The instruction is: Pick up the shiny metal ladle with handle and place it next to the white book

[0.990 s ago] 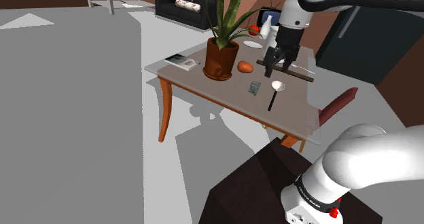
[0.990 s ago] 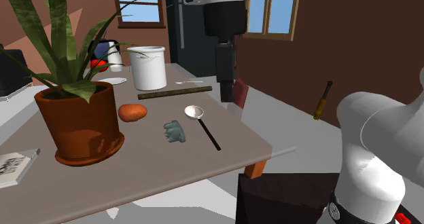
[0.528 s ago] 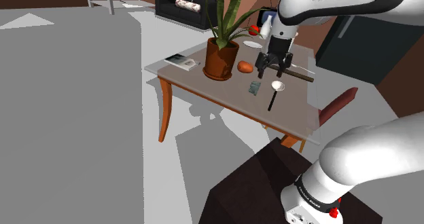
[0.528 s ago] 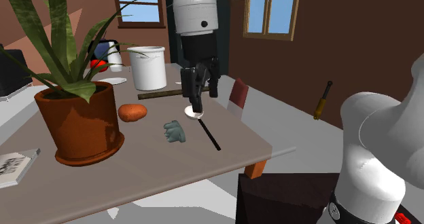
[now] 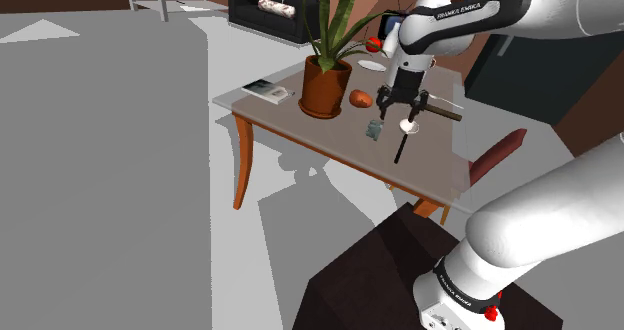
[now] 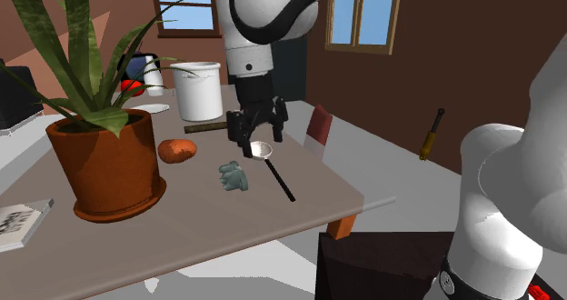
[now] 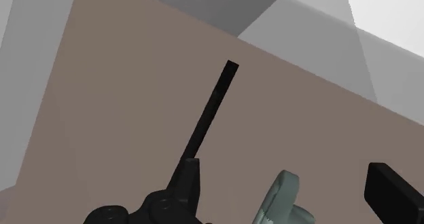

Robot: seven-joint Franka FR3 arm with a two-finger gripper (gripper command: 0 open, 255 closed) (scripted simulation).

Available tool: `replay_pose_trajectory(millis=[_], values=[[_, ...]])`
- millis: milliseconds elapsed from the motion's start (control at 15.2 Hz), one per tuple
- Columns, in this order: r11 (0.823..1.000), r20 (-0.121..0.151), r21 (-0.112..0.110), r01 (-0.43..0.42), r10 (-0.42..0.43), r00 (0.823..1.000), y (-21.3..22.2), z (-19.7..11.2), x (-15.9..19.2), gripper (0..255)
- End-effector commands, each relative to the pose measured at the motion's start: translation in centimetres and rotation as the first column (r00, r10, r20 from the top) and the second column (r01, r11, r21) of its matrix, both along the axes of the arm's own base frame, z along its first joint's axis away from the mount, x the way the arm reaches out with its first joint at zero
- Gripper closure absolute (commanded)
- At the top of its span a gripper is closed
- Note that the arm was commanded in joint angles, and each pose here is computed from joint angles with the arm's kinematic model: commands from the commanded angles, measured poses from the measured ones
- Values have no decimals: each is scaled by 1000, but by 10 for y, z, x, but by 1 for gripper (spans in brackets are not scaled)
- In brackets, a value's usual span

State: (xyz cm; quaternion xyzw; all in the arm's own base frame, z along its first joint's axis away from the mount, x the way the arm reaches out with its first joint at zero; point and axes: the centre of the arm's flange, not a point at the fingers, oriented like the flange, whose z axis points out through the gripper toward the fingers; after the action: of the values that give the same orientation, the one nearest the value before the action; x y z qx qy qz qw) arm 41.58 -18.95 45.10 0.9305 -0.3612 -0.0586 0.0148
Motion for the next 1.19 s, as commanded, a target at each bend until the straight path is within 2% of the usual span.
replay_pose_trajectory(millis=[0,264,396,594,1122], values=[[996,-5,-2,84,-84,996,-24,-14,5,0],[970,-15,-5,244,-244,970,-72,-43,6,0],[947,-20,-7,322,-322,947,-96,-57,3,0],[901,-27,-11,434,-434,900,-130,-78,-5,0],[900,-27,-11,435,-435,900,-128,-118,-10,0]])
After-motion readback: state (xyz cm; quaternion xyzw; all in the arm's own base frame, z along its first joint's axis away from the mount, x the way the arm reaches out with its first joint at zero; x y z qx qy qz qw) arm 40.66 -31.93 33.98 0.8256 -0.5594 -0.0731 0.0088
